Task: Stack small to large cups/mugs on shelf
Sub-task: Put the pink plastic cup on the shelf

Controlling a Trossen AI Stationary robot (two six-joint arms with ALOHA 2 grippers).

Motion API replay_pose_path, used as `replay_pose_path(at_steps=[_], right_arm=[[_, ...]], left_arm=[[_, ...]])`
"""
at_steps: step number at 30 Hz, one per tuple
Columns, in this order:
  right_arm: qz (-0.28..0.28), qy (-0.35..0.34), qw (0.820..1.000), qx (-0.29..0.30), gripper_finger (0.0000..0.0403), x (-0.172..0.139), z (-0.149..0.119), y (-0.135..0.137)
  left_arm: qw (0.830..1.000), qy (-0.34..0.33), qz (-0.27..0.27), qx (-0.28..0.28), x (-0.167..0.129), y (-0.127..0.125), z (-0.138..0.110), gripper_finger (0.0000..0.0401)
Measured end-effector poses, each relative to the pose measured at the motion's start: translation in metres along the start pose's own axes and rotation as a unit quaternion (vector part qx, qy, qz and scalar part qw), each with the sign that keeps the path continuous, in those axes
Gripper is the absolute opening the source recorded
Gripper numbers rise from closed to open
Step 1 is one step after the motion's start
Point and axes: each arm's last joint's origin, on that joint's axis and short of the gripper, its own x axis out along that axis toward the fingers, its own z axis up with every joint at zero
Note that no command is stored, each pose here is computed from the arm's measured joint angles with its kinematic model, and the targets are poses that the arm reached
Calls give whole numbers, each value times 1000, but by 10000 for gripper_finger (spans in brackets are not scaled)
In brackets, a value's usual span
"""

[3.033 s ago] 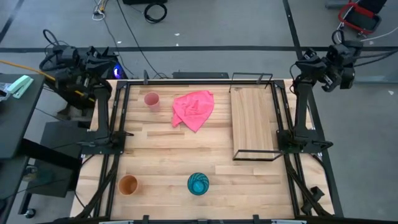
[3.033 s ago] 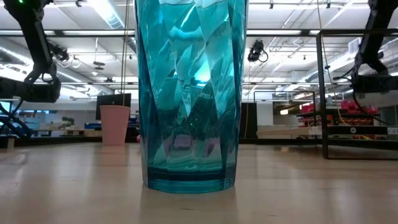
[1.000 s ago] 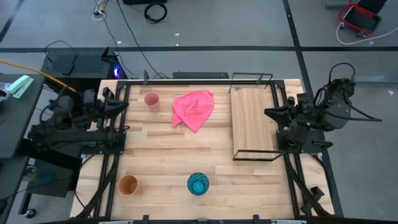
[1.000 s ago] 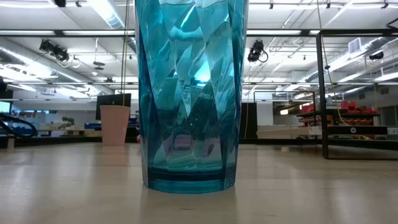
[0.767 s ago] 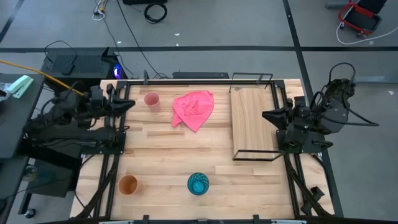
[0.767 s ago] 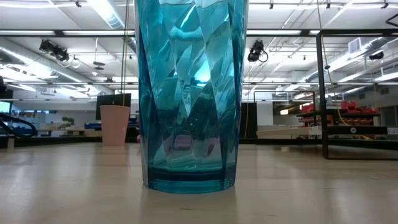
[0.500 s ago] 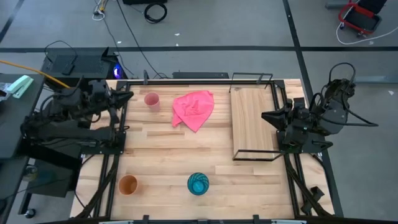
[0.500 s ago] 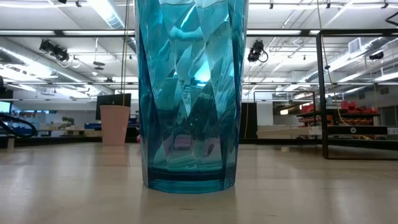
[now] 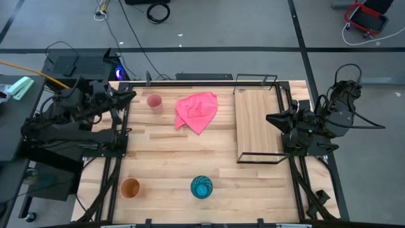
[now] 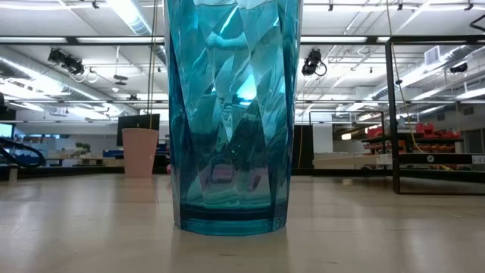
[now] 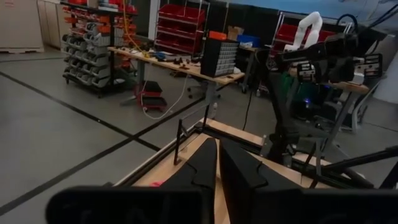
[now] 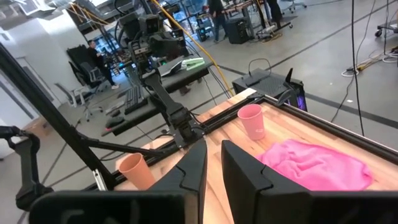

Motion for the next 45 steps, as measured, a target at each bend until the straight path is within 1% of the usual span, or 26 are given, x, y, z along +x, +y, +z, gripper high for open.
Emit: replay_pose_path(at_steps=[3,6,8,10,13,15,18,20,23,25,29,36,40,45], right_arm=[[-1,-1,1000,1,57,0,0,0],[-2,-3,1000,6,57,-1,1,-1],[-2,-3,1000,8,57,-1,1,-2],[-2,-3,1000,9,57,-1,1,-2],[-2,-3,1000,9,57,-1,1,-2],[-2,-3,1000,10,57,-1,1,-2],[-2,-4,1000,21,57,-1,1,-2],[-2,-4,1000,22,57,-1,1,-2],[-2,-4,1000,22,57,-1,1,-2],[-2,-3,1000,22,57,-1,1,-2],[-4,-4,1000,22,57,-1,1,-2],[-10,-5,1000,25,57,2,2,-3],[-8,-2,999,31,57,2,2,-3],[-15,6,999,34,57,2,-1,-5]], left_arm=[[1000,4,1,4,2,-1,0,23],[1000,10,8,26,4,-1,-2,27],[998,21,40,32,5,1,-5,30],[994,44,92,41,9,3,-10,33],[978,88,178,58,14,9,-21,38],[968,111,219,54,17,13,-26,43],[952,140,267,42,23,19,-32,50],[939,163,300,38,27,25,-37,56],[922,200,330,24,31,34,-42,64],[918,223,329,8,35,39,-44,69],[909,275,310,-37,45,52,-48,79],[886,350,281,-117,63,86,-57,89],[871,389,257,-157,73,106,-65,95],[847,431,255,-181,87,129,-77,104]])
